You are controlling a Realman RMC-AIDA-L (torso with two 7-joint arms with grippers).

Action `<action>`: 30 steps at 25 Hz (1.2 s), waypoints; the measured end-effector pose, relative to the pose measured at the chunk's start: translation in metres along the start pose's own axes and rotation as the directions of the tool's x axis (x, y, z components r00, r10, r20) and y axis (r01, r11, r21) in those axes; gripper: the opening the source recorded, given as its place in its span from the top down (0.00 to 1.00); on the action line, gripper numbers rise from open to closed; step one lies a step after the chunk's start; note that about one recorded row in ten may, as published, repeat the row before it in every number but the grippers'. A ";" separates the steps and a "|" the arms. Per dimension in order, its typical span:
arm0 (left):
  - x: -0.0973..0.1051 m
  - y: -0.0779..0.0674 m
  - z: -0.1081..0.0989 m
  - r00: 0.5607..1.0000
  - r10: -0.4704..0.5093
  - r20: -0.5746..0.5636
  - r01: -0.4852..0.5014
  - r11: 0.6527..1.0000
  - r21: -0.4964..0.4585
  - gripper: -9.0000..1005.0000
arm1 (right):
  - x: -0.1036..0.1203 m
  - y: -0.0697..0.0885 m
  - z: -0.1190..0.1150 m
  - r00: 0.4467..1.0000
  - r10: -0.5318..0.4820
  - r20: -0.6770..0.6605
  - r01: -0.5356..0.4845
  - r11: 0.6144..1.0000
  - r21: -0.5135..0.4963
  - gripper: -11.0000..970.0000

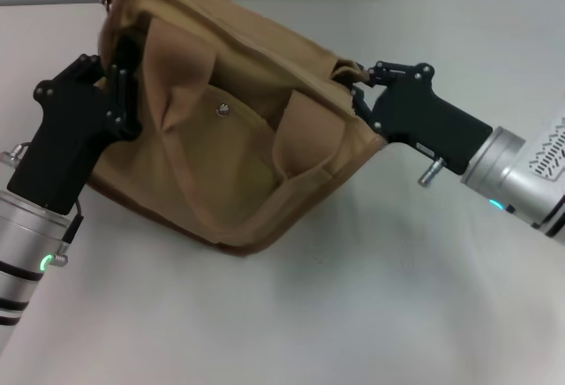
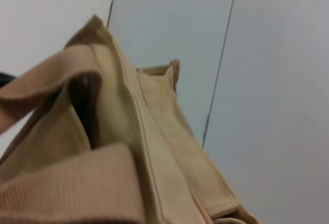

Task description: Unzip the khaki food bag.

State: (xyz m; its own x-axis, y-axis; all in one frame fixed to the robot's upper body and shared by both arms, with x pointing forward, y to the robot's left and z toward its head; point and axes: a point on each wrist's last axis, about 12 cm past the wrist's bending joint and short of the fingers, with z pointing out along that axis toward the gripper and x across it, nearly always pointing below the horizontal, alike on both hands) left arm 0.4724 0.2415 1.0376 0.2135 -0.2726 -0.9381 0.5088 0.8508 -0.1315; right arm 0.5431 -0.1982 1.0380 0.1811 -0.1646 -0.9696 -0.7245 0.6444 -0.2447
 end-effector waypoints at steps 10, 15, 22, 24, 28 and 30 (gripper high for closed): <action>0.005 -0.009 0.007 0.997 -0.066 -0.038 0.068 0.996 0.053 0.92 | -0.033 -0.039 0.044 0.992 0.101 0.081 -0.105 0.993 0.051 0.95; 0.012 -0.009 0.019 0.975 -0.181 -0.130 0.194 0.977 0.092 0.92 | -0.050 -0.076 0.056 0.958 0.264 0.112 -0.276 0.955 0.108 0.95; 0.004 0.011 0.006 0.962 -0.244 -0.124 0.254 0.965 0.066 0.73 | -0.040 -0.084 0.034 0.927 0.357 0.111 -0.370 0.918 0.140 0.95; 0.002 0.013 0.003 0.960 -0.256 -0.116 0.264 0.962 0.066 0.67 | -0.033 -0.082 0.015 0.916 0.378 0.138 -0.397 0.903 0.164 0.88; -0.017 0.026 -0.017 0.961 -0.259 -0.097 0.273 0.947 0.167 0.54 | -0.026 -0.080 -0.021 0.883 0.416 0.216 -0.455 0.872 0.181 0.72; -0.028 0.028 -0.026 0.964 -0.242 -0.111 0.263 0.927 0.266 0.47 | -0.026 -0.079 -0.046 0.858 0.445 0.258 -0.490 0.859 0.146 0.62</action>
State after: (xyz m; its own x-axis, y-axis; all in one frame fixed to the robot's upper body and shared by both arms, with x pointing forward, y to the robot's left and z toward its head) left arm 0.4590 0.2853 1.0521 -0.0100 -0.4184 -0.9082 0.7496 0.5980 -0.2837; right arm 0.5648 -0.2792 1.0831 0.0045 0.3382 -0.9411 -0.6142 0.7436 0.2643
